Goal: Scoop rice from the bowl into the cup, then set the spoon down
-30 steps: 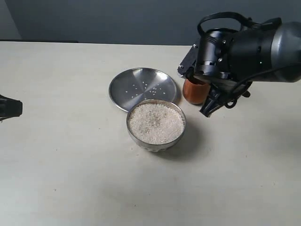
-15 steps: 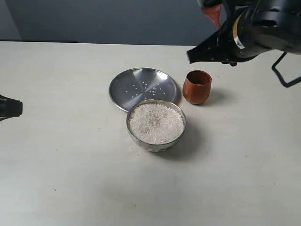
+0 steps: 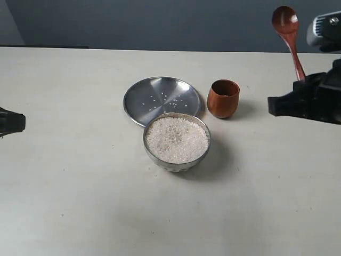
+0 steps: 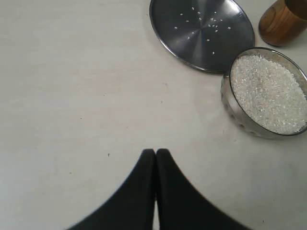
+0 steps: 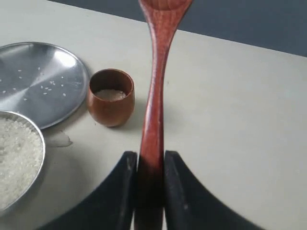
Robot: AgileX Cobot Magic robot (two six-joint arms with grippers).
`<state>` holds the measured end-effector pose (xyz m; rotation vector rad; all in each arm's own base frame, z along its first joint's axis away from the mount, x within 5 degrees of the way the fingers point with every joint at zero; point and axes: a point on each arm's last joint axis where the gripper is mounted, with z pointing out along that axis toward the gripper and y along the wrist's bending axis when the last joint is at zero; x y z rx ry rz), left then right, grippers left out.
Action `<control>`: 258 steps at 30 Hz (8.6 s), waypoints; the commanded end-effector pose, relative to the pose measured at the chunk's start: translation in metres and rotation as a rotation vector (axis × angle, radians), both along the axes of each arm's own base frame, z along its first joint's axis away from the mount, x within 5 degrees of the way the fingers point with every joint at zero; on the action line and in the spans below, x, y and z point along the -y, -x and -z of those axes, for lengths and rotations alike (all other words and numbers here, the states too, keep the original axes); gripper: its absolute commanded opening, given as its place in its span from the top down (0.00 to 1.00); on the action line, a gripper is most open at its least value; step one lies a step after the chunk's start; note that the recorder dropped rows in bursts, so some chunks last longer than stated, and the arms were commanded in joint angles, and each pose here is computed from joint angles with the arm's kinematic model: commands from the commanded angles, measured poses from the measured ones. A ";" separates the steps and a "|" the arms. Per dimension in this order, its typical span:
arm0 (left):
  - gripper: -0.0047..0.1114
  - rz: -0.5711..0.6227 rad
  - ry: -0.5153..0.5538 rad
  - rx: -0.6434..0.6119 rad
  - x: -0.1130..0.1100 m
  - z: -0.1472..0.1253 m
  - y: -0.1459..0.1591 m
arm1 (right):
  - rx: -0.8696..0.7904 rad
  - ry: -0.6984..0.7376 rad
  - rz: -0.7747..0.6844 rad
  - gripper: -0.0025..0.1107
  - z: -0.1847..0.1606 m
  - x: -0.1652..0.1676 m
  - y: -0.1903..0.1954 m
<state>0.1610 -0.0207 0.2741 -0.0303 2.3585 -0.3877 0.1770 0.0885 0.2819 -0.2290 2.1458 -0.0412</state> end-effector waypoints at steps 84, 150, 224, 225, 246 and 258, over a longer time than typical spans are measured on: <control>0.96 -0.005 0.003 0.008 0.000 -0.002 -0.002 | -0.290 -0.207 -0.062 0.97 0.152 -0.172 -0.222; 0.96 -0.004 -0.002 0.008 0.000 -0.001 -0.002 | -0.058 0.038 -0.100 0.98 -0.007 -0.063 -0.096; 0.96 -0.004 -0.002 0.008 0.000 -0.001 -0.002 | 0.252 -0.409 0.014 0.98 0.023 0.076 0.105; 0.96 -0.004 -0.002 0.008 0.000 -0.001 -0.002 | 0.273 -0.410 0.016 0.98 0.026 0.078 0.107; 0.96 -0.004 -0.002 0.008 0.000 -0.001 -0.002 | 0.440 -0.423 0.106 0.98 0.069 0.091 0.123; 0.96 -0.004 -0.002 0.008 0.000 -0.001 -0.002 | 0.384 -0.431 0.162 0.98 0.074 0.093 0.124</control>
